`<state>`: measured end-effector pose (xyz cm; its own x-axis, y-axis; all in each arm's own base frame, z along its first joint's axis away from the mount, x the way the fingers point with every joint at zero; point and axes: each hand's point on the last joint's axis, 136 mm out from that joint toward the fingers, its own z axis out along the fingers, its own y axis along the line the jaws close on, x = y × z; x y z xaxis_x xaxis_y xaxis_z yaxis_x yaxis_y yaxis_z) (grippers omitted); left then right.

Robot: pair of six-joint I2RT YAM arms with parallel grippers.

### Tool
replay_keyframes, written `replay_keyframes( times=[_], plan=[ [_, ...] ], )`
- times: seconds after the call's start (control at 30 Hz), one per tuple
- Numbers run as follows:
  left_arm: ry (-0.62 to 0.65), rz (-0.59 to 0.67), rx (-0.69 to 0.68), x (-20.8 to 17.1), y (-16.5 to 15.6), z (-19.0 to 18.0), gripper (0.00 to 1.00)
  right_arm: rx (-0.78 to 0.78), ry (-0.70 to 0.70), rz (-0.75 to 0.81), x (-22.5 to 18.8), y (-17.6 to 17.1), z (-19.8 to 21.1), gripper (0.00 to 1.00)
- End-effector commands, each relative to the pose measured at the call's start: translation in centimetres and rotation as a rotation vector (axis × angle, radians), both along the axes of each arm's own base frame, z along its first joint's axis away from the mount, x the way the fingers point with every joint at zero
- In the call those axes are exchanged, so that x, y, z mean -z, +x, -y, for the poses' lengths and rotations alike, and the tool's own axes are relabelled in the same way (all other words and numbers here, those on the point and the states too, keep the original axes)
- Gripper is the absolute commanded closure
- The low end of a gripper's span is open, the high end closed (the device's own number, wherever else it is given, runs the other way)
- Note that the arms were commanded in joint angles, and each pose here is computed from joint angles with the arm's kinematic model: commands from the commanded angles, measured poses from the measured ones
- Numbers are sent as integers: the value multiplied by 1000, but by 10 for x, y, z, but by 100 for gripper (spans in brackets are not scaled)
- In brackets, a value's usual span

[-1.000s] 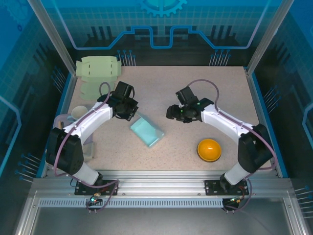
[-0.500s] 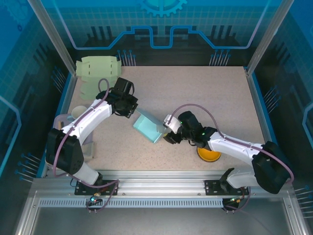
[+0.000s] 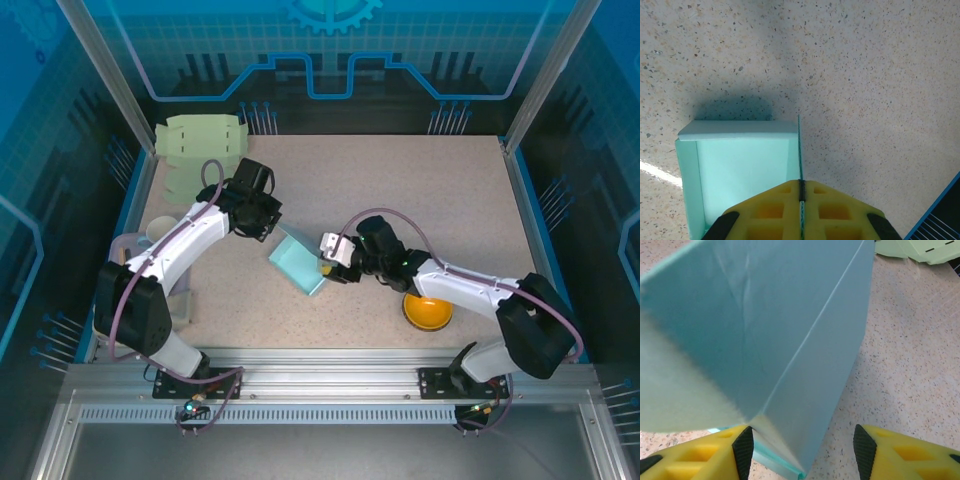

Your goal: Fold the paper box

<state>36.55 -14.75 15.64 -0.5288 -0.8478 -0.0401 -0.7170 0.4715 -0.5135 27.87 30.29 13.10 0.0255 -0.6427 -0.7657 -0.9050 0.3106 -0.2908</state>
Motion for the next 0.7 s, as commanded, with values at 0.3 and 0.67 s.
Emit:
replay_keyframes(
  times=[0.3, 0.67],
  plan=[
    [16, -9, 47, -4, -3, 6, 94, -57, 44, 91, -20, 13, -20, 73],
    [151, 60, 135, -48, 27, -41, 35, -41, -16, 84, -6, 17, -12, 82]
  ],
)
